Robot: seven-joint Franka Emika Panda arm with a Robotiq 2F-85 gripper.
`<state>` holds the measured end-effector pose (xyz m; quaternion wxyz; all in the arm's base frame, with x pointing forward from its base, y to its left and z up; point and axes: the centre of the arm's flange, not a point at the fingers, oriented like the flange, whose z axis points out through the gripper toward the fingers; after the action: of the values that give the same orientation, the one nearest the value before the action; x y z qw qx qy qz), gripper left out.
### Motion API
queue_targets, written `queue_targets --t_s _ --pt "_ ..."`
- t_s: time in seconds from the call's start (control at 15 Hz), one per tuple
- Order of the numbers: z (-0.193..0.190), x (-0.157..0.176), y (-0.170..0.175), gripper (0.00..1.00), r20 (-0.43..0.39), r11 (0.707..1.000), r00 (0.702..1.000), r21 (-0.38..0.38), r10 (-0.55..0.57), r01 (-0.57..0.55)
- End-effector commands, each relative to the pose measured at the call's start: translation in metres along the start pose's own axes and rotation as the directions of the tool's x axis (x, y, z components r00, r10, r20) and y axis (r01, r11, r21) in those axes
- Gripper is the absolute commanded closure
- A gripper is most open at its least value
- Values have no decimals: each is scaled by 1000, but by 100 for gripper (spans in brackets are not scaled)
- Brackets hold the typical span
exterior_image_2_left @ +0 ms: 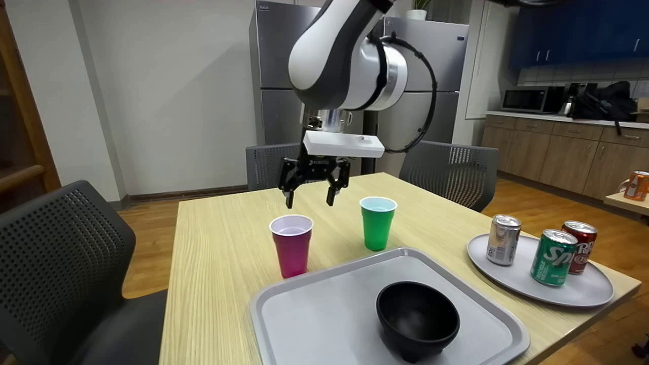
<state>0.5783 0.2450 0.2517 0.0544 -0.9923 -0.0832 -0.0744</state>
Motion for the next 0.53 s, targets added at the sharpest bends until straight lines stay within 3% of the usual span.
queue_targets --t_s 0.0,0.47 --pt "-33 -28 1 0 5 998 999 -30 -49 49" --pt "-47 -70 3 0 9 996 999 -73 -48 48"
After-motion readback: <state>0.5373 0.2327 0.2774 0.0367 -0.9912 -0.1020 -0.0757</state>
